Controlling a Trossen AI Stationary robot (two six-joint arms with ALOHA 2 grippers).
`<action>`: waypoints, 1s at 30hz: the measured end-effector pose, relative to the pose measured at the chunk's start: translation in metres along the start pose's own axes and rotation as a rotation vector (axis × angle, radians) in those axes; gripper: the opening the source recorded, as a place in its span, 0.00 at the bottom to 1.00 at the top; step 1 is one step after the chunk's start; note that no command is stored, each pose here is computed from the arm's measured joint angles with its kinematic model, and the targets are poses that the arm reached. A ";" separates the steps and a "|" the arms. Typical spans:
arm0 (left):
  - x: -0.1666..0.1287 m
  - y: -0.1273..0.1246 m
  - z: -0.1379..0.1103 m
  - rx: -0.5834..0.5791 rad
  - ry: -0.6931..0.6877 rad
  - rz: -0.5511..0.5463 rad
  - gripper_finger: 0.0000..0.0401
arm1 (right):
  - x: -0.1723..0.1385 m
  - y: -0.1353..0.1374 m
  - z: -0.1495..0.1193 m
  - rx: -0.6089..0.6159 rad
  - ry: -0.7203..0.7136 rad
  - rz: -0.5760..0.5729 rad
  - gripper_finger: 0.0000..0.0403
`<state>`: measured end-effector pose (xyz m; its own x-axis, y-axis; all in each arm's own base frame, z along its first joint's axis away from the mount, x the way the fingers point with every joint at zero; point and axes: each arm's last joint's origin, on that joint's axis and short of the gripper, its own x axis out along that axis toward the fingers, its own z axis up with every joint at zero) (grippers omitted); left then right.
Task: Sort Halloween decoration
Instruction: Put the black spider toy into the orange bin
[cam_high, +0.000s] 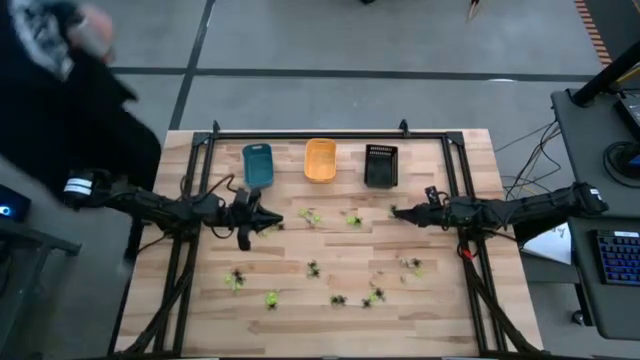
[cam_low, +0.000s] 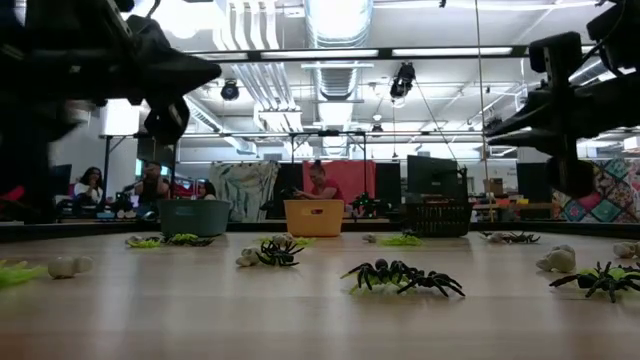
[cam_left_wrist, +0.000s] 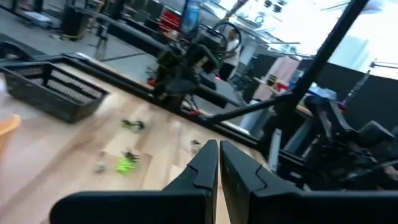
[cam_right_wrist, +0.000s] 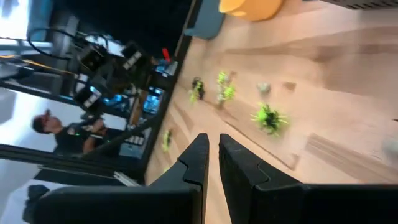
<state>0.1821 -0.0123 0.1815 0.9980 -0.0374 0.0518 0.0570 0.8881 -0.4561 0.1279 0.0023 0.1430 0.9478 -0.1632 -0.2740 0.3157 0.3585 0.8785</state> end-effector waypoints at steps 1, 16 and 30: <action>0.002 -0.003 0.001 0.007 -0.001 -0.013 0.00 | 0.000 0.001 0.001 -0.004 -0.026 0.000 0.07; 0.044 -0.047 0.004 0.172 -0.067 -0.200 0.00 | -0.002 0.021 0.014 -0.433 -0.288 0.076 0.07; 0.098 -0.069 -0.012 0.159 -0.049 -0.249 0.00 | 0.008 0.099 0.024 -0.832 0.042 -0.069 0.07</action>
<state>0.2766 -0.0826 0.2068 0.9510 -0.2446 0.1891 0.2910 0.9150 -0.2796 0.1653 0.0147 0.2370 0.9209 -0.1811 -0.3453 0.2876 0.9135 0.2878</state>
